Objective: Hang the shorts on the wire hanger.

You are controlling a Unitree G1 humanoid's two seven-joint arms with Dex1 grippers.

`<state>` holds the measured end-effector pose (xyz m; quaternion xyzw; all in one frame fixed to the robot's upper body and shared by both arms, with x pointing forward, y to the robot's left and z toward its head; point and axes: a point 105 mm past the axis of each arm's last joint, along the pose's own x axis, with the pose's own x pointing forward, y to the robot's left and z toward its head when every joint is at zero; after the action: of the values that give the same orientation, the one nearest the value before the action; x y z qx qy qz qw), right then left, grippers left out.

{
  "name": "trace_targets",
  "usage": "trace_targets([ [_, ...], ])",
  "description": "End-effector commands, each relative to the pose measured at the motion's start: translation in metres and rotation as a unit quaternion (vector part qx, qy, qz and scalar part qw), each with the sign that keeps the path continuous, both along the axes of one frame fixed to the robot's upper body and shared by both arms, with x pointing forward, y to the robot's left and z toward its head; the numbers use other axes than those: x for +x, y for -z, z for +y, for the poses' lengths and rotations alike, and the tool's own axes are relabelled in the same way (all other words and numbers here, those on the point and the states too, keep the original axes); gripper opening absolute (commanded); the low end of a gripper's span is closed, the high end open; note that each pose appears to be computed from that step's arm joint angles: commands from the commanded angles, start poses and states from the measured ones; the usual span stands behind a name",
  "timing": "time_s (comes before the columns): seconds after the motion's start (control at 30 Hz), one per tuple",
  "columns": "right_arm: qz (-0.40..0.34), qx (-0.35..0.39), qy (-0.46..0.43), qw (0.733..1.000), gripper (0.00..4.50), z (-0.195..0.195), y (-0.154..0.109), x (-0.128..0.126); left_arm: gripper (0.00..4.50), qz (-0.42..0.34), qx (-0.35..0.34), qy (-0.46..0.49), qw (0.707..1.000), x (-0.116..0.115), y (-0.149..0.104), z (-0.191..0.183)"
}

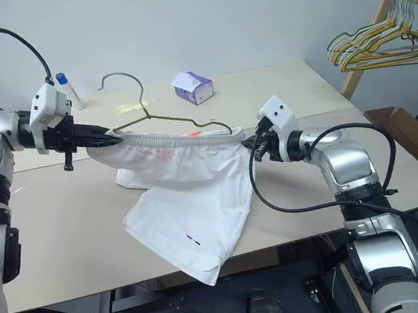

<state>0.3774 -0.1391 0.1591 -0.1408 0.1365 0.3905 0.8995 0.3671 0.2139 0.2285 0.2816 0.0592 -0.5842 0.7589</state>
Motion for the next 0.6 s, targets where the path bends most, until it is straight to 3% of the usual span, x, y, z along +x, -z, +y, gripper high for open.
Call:
trace_targets([
  [0.03,-0.045,-0.018,0.018,0.999,0.05,-0.012,-0.017,0.002,0.01,-0.021,0.007,-0.011,1.000,0.000,-0.010,0.008],
  [0.27,-0.103,-0.044,-0.022,0.993,0.05,-0.003,-0.038,-0.006,0.01,-0.017,0.023,-0.003,1.000,0.000,-0.004,0.005],
  [0.4,-0.141,-0.095,-0.074,0.983,0.05,0.010,-0.054,-0.017,0.01,-0.022,0.026,0.002,0.999,0.001,-0.003,0.001],
  [0.6,-0.188,-0.158,-0.148,0.958,0.05,0.040,-0.093,-0.028,0.01,-0.044,0.032,0.007,0.998,0.005,-0.008,-0.007],
])
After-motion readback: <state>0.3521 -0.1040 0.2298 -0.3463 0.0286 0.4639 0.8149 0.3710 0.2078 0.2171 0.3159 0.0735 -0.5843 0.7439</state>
